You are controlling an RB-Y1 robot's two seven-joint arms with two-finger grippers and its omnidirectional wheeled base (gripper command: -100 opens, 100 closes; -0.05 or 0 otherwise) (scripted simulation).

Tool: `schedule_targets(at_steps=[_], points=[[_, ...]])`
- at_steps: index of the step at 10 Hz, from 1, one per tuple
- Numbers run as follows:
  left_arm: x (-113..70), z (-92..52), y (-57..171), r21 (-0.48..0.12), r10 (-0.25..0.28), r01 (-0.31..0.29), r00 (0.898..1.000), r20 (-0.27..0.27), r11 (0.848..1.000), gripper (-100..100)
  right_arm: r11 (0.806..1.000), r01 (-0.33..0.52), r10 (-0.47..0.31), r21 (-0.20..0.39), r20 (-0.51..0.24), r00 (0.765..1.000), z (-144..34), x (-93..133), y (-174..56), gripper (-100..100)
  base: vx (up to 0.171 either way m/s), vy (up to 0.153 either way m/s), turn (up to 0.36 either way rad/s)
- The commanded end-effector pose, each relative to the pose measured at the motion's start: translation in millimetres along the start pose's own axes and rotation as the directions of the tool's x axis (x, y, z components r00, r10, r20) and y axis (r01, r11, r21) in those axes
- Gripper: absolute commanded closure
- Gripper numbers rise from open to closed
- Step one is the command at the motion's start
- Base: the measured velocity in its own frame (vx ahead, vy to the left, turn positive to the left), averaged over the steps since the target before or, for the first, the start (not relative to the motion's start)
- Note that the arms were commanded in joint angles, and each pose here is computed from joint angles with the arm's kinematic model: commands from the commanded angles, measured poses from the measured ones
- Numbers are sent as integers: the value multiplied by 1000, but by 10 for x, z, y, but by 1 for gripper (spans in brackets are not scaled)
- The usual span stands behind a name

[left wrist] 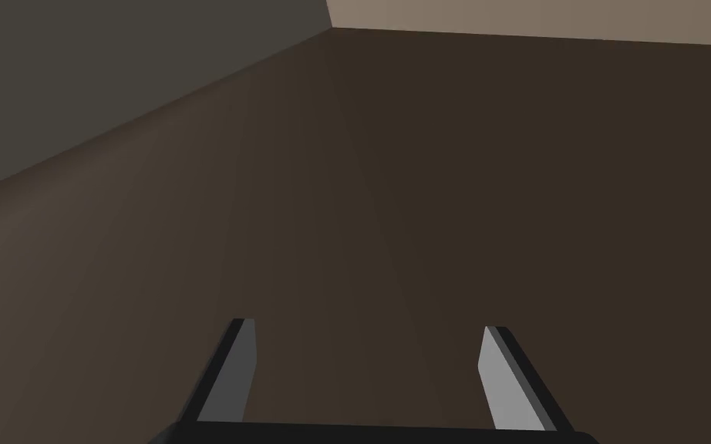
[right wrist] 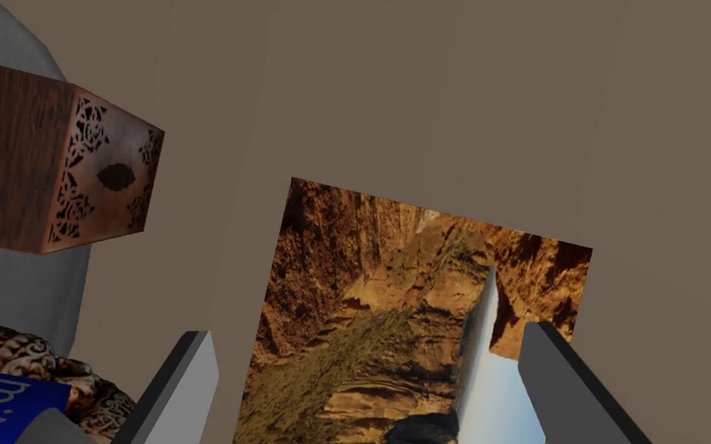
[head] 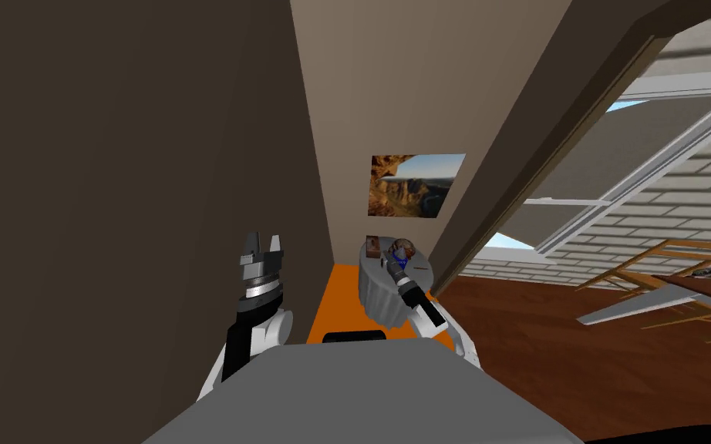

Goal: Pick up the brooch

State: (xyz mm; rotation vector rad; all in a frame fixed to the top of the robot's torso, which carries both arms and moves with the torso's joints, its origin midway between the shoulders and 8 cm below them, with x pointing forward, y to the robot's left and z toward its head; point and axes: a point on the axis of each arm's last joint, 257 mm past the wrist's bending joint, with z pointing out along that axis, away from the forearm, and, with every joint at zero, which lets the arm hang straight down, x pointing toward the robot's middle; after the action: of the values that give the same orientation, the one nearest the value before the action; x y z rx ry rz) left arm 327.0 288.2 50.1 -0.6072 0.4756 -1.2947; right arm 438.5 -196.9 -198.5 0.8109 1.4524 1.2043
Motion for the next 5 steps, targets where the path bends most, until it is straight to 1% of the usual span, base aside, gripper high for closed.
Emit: schedule_targets(at_steps=[1,2,3,4,5], points=[[0,0,0,0,0,0,1000,0,1000,0,996,39,-35,80,-44,998,-46,57,-339,-100,-5,30,272],[0,0,0,0,0,0,1000,0,1000,0,995,43,-39,93,-45,998,-60,48,-408,-100,-3,13,83],[0,0,0,0,0,0,1000,0,1000,0,987,73,-63,146,-74,995,-70,65,-623,-100,-3,16,181],[0,0,0,0,0,0,1000,0,1000,0,987,73,-63,146,-74,995,-71,65,-626,-100,-1,8,100],[0,0,0,0,0,0,1000,0,1000,0,975,106,-87,195,-104,991,-89,68,-829,-100,0,16,204]])
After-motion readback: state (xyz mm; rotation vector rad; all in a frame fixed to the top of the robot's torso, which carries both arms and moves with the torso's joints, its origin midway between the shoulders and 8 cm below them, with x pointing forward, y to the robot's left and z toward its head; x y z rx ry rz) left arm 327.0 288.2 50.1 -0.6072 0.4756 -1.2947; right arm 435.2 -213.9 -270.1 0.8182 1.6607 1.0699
